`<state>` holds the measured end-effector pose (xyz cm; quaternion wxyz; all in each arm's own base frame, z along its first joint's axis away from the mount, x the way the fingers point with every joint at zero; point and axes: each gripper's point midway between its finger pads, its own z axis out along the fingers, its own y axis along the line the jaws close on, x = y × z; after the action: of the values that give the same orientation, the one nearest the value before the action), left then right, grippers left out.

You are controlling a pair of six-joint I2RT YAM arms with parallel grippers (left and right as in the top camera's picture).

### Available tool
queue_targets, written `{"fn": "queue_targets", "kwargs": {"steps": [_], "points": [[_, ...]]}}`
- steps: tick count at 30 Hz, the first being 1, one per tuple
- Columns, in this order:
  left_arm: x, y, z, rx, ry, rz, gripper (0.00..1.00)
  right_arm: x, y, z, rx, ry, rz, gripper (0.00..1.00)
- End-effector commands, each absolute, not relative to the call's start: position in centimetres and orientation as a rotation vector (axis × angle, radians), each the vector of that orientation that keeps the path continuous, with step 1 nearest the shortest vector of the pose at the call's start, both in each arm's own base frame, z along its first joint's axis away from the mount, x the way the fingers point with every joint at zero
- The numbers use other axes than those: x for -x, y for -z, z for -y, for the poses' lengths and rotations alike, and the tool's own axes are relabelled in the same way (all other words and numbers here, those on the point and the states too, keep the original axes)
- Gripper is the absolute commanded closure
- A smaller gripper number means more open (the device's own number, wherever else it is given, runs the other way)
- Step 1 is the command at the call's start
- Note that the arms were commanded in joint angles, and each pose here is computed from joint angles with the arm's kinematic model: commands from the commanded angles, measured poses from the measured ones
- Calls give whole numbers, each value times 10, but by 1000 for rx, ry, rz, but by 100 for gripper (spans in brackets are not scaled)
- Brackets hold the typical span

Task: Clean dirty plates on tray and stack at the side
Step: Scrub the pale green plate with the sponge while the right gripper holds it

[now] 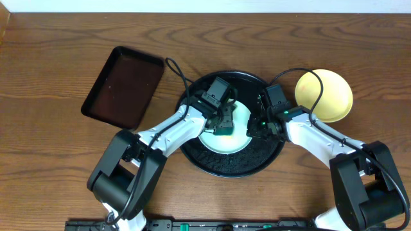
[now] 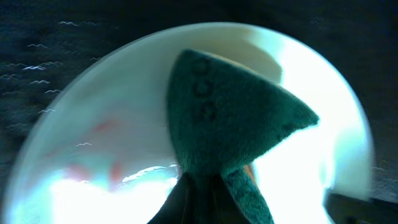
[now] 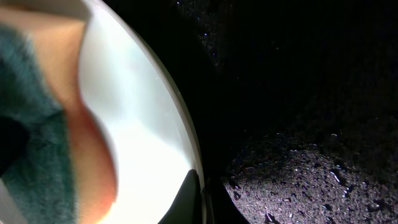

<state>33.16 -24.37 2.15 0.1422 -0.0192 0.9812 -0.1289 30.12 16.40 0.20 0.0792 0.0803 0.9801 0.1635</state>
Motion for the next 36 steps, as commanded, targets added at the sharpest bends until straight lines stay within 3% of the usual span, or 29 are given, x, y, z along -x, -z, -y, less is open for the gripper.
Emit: {"fn": "queue_targets", "kwargs": {"steps": [1,8,15,18,27,33,36], "points": [[-341,-12,169,60,-176,-2747,92,-292,12,-153,-216,-406,-2982,99],[-355,-53,146,31,-337,-2602,93,-292,12,-153,-202,-404,-2982,99],[-368,-132,159,102,-118,-2424,92,-290,12,-152,-191,-400,-2990,99],[-362,-140,180,99,72,-2452,92,-290,12,-152,-193,-401,-2988,99],[-333,-84,245,173,541,-2705,92,-291,12,-153,-192,-404,-2985,99],[-324,-28,244,153,454,-2847,92,-289,12,-152,-193,-398,-2995,99],[-328,-13,217,72,218,-2840,93,-287,13,-151,-195,-392,-3004,99]]}}
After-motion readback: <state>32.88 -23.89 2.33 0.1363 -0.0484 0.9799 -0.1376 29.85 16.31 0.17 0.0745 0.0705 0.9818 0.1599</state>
